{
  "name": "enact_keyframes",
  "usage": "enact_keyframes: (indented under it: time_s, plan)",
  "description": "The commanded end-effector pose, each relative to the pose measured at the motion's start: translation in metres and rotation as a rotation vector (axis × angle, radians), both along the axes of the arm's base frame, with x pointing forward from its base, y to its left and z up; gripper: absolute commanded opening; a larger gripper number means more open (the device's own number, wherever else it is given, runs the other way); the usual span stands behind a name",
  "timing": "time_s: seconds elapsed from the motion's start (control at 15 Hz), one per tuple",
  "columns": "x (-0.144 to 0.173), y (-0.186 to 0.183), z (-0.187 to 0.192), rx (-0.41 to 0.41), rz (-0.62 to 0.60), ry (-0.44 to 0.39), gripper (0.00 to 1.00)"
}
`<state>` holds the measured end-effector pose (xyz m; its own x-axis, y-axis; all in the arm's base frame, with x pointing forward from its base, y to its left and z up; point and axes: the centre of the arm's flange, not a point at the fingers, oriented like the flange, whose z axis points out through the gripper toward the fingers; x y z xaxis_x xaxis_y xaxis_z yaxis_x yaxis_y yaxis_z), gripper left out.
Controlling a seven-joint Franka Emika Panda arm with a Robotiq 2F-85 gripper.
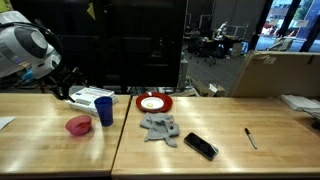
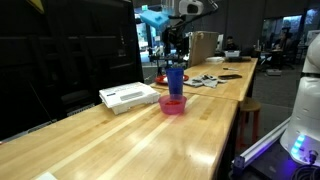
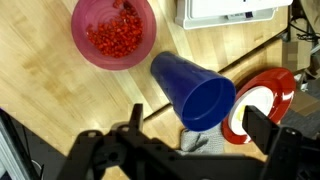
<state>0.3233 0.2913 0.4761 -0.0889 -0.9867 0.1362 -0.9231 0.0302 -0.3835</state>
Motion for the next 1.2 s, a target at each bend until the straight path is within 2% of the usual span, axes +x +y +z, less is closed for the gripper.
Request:
enact_keyframes:
  time_s: [0.0,0.33,0.6,0.73,1.13]
  plan:
    - [-0.010,0.016,0.002,0.000,-0.007,0.005,1.00]
    - [-0.022,0.032,-0.009,0.005,0.137,-0.007,1.00]
    - [-0.025,0.048,-0.029,0.075,0.171,0.009,1.00]
    - [-0.028,0.056,-0.047,0.125,0.165,0.038,1.00]
    - [-0.047,0.073,-0.092,0.264,0.104,0.201,1.00]
